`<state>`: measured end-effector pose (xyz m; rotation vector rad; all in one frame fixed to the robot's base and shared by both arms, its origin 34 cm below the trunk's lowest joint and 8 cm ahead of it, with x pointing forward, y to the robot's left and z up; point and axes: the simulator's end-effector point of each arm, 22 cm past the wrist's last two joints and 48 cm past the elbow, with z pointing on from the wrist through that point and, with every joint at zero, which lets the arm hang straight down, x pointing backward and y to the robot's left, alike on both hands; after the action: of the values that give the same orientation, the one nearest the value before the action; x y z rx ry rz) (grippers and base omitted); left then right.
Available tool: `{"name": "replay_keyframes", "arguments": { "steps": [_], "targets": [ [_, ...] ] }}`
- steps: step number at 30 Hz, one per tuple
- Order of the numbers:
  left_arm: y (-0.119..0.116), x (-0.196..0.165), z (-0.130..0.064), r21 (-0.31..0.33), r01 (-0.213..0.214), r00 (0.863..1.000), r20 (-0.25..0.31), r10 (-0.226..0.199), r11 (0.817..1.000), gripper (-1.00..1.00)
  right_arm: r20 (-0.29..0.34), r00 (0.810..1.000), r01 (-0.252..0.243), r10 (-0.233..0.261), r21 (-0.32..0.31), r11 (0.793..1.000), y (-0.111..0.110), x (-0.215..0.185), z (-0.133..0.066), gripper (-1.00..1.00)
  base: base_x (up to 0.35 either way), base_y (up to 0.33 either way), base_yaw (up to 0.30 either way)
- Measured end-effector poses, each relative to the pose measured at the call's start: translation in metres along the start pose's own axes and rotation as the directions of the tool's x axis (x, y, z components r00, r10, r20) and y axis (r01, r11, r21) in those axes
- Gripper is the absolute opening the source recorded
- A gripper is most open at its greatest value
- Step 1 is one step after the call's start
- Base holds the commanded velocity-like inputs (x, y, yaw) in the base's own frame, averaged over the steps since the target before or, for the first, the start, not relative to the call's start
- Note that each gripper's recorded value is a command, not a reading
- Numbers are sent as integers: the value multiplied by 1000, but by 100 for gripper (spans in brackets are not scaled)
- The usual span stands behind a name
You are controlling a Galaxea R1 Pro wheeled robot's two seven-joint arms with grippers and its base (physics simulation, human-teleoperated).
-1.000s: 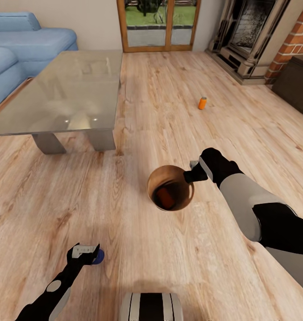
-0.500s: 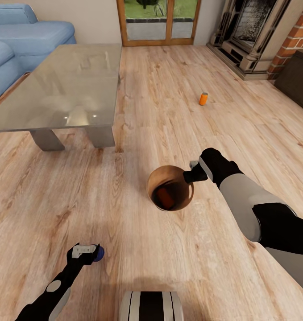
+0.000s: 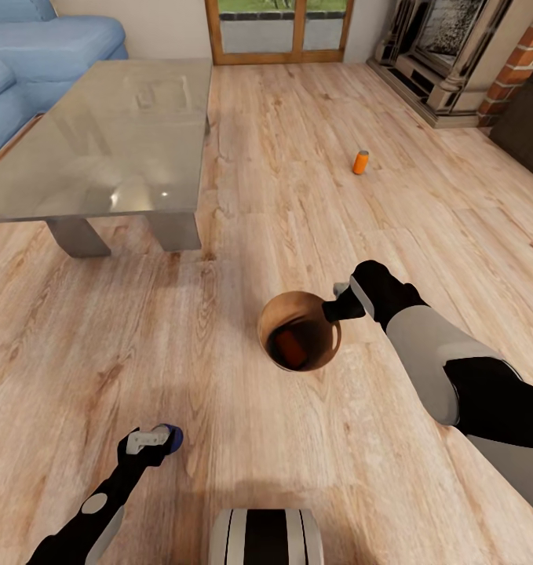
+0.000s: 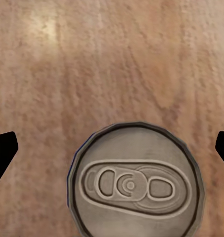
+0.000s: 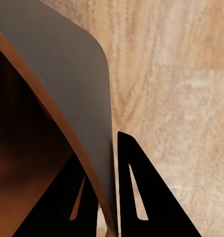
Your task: Put the three can of soda from the living room inside the tash can in the kitchen.
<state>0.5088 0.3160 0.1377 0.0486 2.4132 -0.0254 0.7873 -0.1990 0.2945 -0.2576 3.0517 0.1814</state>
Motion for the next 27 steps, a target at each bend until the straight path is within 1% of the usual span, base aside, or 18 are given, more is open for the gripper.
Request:
{"name": "replay_keyframes", "arguments": {
  "steps": [15,27],
  "targets": [
    [1,0,0,-2,0,1000,0,0,1000,100,-2,1000,3,-3,2,1000,-1,1,0,-100,0,0,0],
    [0,9,1,0,1,1000,-17,-1,1000,100,-14,1000,-1,1,-4,1000,0,4,10,-100,0,0,0]
  ]
}}
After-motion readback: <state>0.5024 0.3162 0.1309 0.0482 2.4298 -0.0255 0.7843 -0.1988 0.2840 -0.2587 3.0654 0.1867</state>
